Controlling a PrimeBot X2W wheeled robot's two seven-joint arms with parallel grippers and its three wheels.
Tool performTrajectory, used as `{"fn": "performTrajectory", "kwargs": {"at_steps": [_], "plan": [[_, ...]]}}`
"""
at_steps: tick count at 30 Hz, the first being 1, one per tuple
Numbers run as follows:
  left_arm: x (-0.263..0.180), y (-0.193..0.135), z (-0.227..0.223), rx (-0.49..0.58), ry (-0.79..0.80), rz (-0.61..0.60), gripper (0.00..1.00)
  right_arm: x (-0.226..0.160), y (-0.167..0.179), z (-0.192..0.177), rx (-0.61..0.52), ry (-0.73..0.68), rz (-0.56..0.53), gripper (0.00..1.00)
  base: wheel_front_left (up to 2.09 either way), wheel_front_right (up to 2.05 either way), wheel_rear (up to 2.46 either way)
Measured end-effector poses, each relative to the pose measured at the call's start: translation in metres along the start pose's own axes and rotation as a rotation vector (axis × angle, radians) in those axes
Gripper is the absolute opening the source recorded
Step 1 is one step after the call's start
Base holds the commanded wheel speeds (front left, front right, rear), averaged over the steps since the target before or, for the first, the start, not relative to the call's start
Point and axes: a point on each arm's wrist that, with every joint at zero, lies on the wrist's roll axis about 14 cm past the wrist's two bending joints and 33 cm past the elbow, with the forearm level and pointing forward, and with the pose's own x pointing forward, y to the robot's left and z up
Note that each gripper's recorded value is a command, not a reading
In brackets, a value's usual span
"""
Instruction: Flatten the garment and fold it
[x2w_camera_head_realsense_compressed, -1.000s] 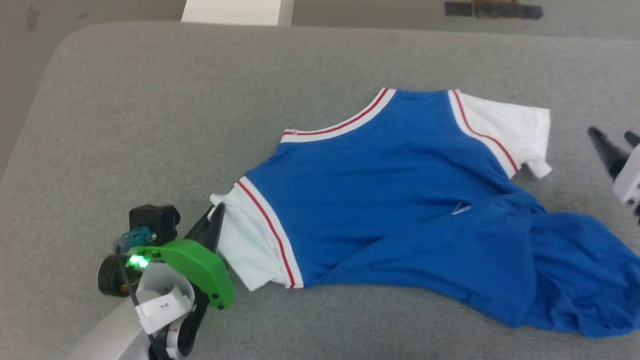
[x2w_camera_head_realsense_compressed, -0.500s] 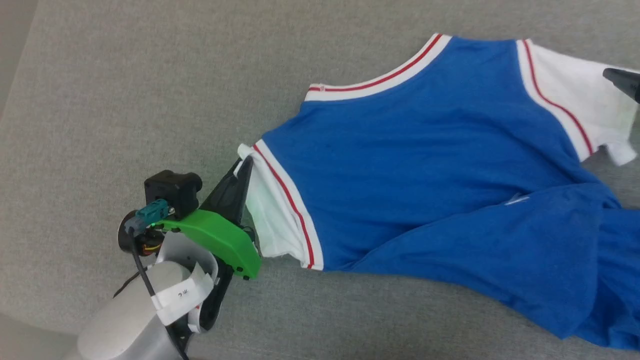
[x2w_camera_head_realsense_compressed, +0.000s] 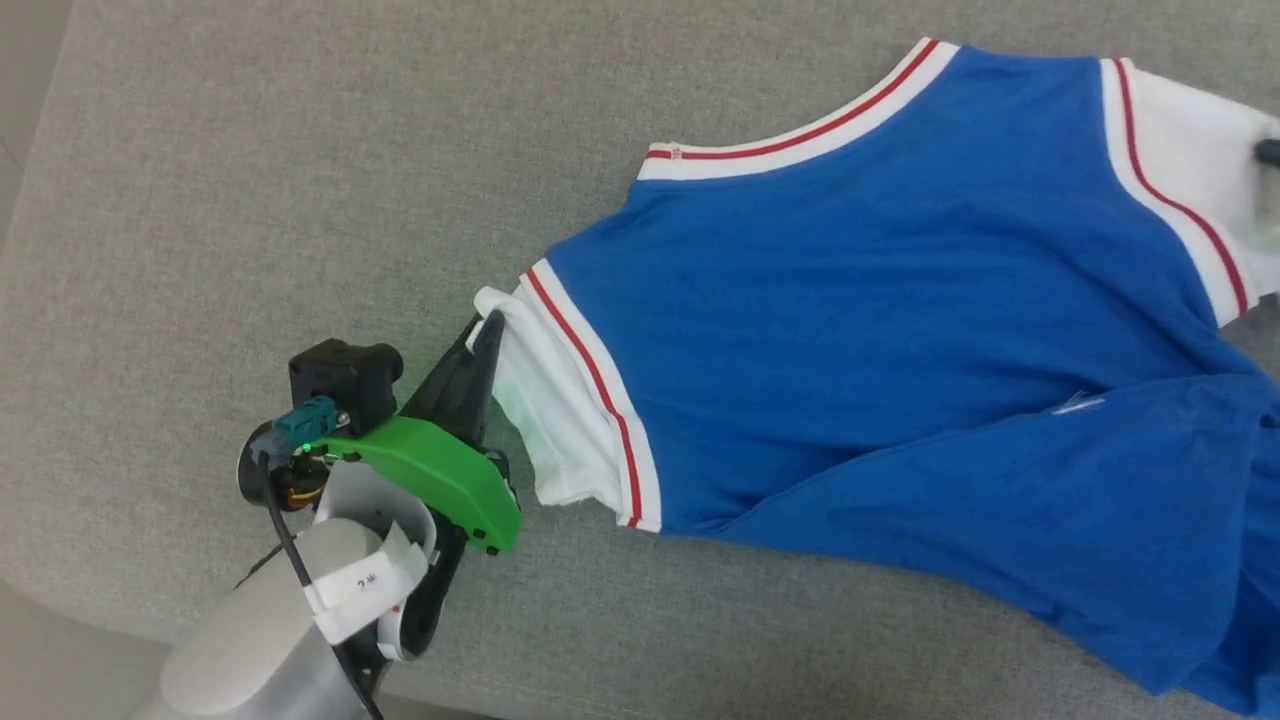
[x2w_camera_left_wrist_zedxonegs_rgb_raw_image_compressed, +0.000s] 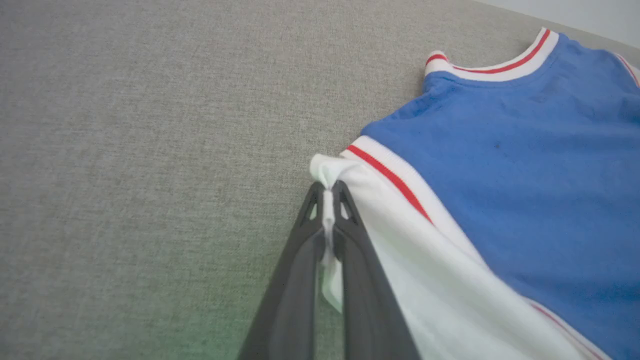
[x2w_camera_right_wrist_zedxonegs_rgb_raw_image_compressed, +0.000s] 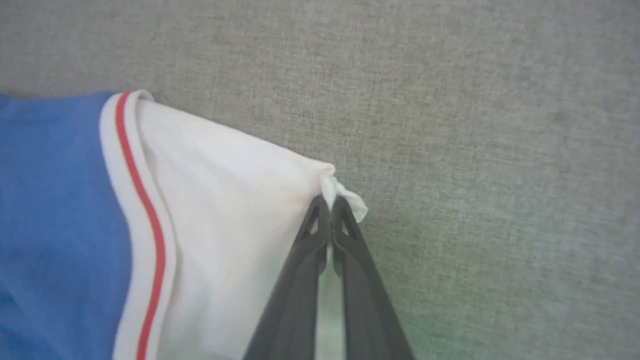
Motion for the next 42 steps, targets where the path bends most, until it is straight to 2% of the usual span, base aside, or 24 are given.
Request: {"fn": "performTrajectory", "kwargs": {"at_steps": [9,18,24,29,36,42], "plan": [[-0.012,0.012,0.03,0.032,-0.079,0.021,0.0,-0.026,0.023,0.001,-0.098,-0.115,0.01,0.0,0.0,0.0,0.0],[-0.033,0.03,0.084,0.101,-0.178,0.042,0.0,-0.099,0.022,0.023,-0.142,-0.397,-0.031,0.0,0.0,0.0,0.0],[-0.036,0.033,0.154,0.141,-0.292,0.031,0.0,-0.163,0.004,0.034,-0.144,-0.573,-0.097,0.0,0.0,0.0,0.0],[-0.025,0.018,0.211,0.184,-0.358,-0.008,0.0,-0.213,-0.014,0.047,-0.145,-0.709,-0.17,0.0,0.0,0.0,0.0],[-0.003,-0.024,0.306,0.254,-0.518,-0.063,0.0,-0.297,-0.034,0.099,-0.197,-0.97,-0.3,0.0,0.0,0.0,0.0],[0.012,-0.046,0.387,0.249,-0.699,-0.076,0.0,-0.363,-0.031,0.161,-0.254,-1.231,-0.374,0.0,0.0,0.0,0.0]]}}
